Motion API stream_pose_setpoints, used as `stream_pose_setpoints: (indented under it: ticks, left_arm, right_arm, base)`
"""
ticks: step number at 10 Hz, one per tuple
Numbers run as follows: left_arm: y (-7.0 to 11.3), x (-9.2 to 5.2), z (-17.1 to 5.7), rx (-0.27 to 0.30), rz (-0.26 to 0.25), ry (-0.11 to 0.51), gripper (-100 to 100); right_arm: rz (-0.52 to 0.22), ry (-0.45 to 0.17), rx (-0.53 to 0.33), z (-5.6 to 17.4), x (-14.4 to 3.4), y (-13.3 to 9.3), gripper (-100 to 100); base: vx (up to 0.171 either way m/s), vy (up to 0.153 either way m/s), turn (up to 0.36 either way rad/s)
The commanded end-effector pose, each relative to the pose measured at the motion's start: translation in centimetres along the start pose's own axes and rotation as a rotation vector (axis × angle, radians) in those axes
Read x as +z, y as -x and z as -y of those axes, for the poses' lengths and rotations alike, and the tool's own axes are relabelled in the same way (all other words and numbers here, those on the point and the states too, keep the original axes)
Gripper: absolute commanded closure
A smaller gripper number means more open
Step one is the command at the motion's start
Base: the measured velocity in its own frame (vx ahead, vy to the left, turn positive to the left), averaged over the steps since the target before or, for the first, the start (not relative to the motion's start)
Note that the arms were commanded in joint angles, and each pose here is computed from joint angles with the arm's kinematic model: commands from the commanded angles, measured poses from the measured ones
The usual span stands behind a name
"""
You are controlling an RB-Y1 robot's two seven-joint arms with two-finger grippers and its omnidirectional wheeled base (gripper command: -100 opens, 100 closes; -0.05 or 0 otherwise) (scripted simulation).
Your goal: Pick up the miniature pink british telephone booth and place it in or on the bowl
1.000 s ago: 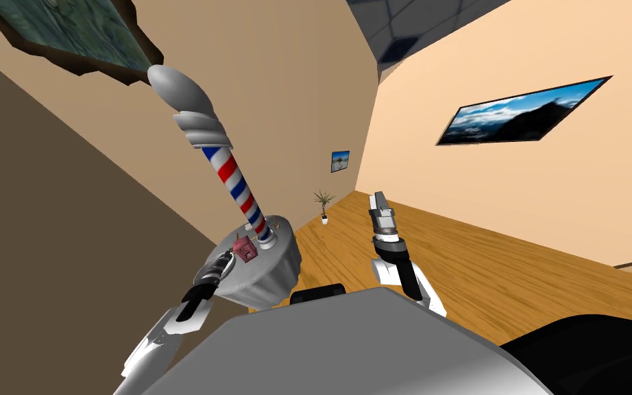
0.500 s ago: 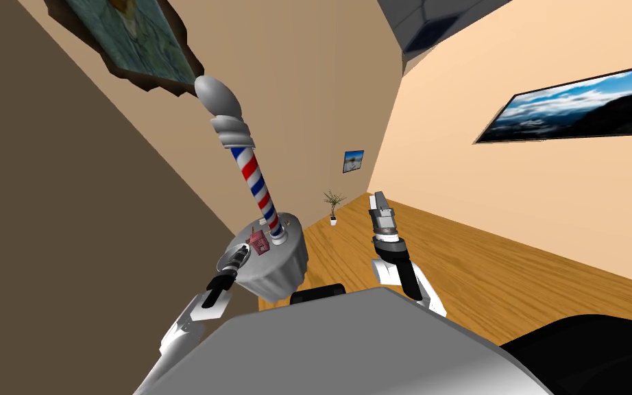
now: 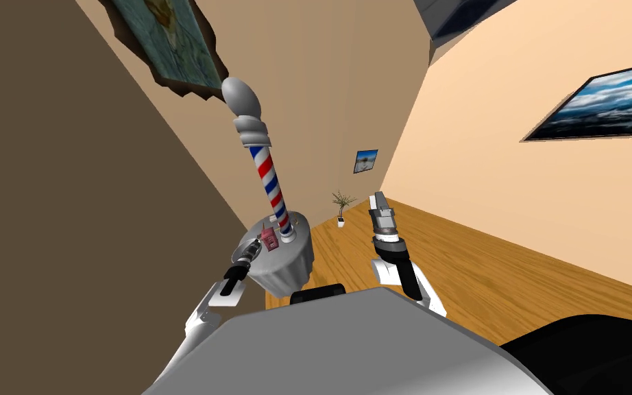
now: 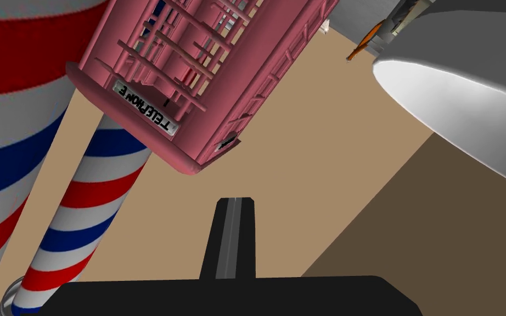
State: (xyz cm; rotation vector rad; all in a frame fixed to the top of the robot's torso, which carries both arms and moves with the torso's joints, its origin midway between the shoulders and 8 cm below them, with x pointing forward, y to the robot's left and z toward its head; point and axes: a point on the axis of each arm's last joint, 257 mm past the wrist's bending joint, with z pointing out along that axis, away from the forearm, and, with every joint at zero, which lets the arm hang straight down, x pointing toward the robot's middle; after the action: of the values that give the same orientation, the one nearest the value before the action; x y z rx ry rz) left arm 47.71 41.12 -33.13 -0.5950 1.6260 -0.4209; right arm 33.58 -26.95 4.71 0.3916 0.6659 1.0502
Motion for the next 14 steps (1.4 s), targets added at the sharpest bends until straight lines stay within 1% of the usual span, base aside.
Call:
stream_pose_setpoints:
  ticks: [1,2,3,4,5,6,7,8,9,10,14]
  left_arm:
    - [-1.9,0.2,2.9,-0.001,-0.02,-0.034,100]
    - [-1.2,0.4,3.9,0.001,-0.006,-0.054,100]
    - [-1.3,0.1,2.9,0.001,-0.009,-0.04,100]
    - [-1.2,0.2,3.0,0.001,-0.009,-0.042,0]
    - [-0.9,0.1,2.7,0.05,-0.015,-0.036,-100]
    - [-0.7,0.0,2.6,0.071,-0.018,-0.034,-100]
    - [-0.8,0.1,2.7,0.054,-0.015,-0.036,-100]
    - [-0.8,0.1,2.6,0.058,-0.016,-0.035,0]
    - [-0.8,0.1,2.6,0.057,-0.016,-0.036,-100]
    - [-0.8,0.1,2.6,0.057,-0.016,-0.036,100]
    - [-0.8,0.0,2.5,0.058,-0.016,-0.033,100]
  right_arm:
    - [0.0,0.0,0.0,0.0,0.0,0.0,0]
    - [0.0,0.0,0.0,0.0,0.0,0.0,0]
    - [0.0,0.0,0.0,0.0,0.0,0.0,0]
    - [0.0,0.0,0.0,0.0,0.0,0.0,0]
    - [0.0,0.0,0.0,0.0,0.0,0.0,0]
    - [0.0,0.0,0.0,0.0,0.0,0.0,0]
    - [0.0,0.0,0.0,0.0,0.0,0.0,0]
    - [0.0,0.0,0.0,0.0,0.0,0.0,0]
    - [0.0,0.0,0.0,0.0,0.0,0.0,0]
    - [0.0,0.0,0.0,0.0,0.0,0.0,0]
    - [0.0,0.0,0.0,0.0,0.0,0.0,0]
  base:
    - [0.047,0.068,0.313]
    - [0.044,0.049,0.137]
    - [0.018,0.017,-0.004]
    - [0.0,0.0,0.0]
    - [0.025,-0.119,-0.049]
    - [0.009,-0.17,-0.024]
    - [-0.002,-0.071,0.007]
    - [0.001,-0.014,0.001]
    - [0.0,-0.006,0.0]
    - [0.0,0.0,0.0]
    - [0.0,0.0,0.004]
